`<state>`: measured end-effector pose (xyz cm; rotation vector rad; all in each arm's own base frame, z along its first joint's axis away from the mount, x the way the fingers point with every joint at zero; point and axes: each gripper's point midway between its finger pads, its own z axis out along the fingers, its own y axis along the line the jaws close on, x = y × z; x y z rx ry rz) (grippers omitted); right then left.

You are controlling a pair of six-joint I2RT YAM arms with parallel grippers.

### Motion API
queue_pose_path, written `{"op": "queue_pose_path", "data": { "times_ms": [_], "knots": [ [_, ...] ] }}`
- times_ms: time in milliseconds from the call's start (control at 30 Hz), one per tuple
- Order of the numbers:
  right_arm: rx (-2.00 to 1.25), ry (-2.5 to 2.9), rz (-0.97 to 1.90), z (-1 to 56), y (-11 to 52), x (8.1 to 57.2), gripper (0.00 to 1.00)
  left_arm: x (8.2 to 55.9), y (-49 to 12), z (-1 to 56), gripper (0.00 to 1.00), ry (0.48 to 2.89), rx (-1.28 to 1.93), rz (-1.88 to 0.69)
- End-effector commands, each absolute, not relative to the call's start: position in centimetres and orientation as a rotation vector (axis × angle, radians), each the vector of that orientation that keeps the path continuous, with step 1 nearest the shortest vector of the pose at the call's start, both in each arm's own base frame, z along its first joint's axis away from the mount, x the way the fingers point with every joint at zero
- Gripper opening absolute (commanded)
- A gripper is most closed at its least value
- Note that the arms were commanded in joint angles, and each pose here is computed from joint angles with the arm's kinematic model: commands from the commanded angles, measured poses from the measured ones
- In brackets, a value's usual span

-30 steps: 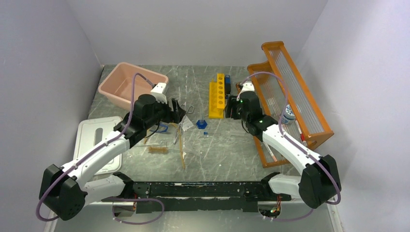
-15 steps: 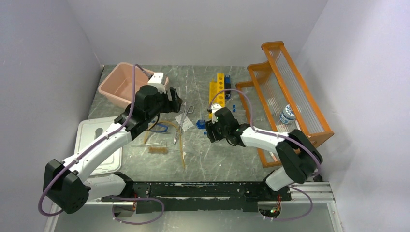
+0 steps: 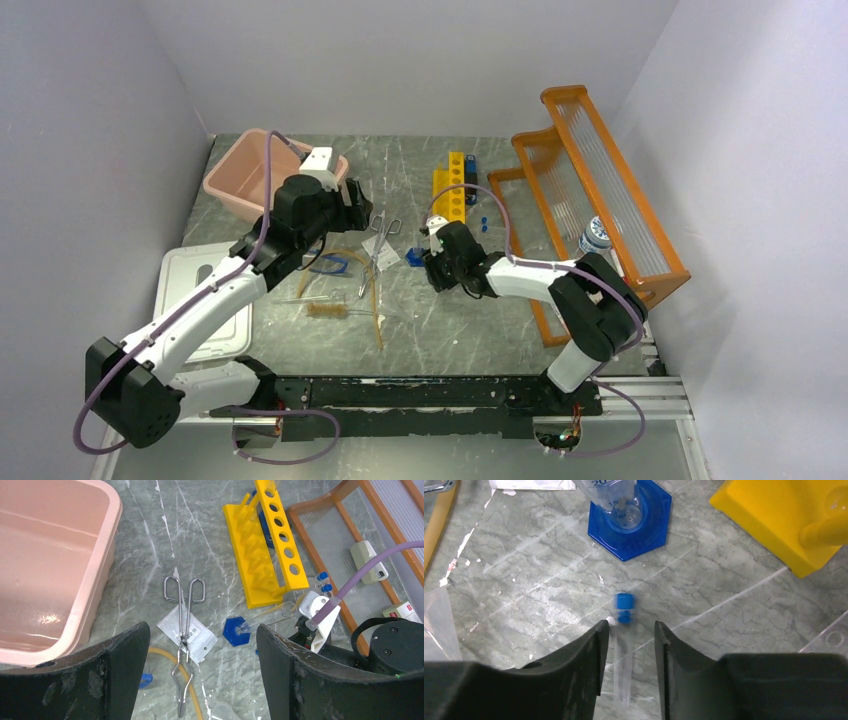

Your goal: Organize the chemistry lab equipment

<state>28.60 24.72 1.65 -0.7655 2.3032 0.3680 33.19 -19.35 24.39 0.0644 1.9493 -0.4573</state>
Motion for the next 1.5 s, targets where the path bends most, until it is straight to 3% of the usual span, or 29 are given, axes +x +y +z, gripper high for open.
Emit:
{"op": "queue_pose_path", "data": {
  "times_ms": [0, 267, 533, 700, 967, 1200, 1333, 1467],
  "knots": [
    [-0.755, 2.324, 0.366, 2.0, 25.0, 28.3, 0.36, 32.6, -18.8, 25.5, 0.81, 1.934, 0.02, -0.477],
    [-0.542, 2.484, 0.214, 0.7, 23.2, 28.3, 0.28, 31.7, -18.4, 26.0, 0.81, 1.92, 0.009, -0.502],
    [-0.366, 2.526, 0.076, 0.1, 21.7, 29.1, 0.33, 30.5, -19.3, 24.7, 0.82, 1.952, 0.02, -0.586],
    [-0.303, 2.512, 0.112, 1.0, 22.3, 29.6, 0.17, 29.7, -20.0, 23.6, 0.82, 1.975, 0.026, -0.653],
    [-0.127, 2.285, 0.39, 10.4, 24.0, 30.6, 0.16, 27.1, -25.0, 22.3, 0.8, 2.001, 0.169, -0.991],
    [-0.04, 2.039, 0.72, 20.2, 25.8, 29.9, 0.17, 24.4, -30.1, 25.0, 0.83, 1.864, 0.312, -1.375],
    [0.015, 1.933, 0.856, 24.5, 26.0, 29.1, 0.17, 24.0, -31.6, 25.1, 0.94, 1.872, 0.296, -1.44],
    [0.023, 1.858, 0.992, 27.3, 27.0, 28.3, 0.18, 23.3, -33.0, 25.3, 0.9, 1.849, 0.309, -1.52]
  ]
}}
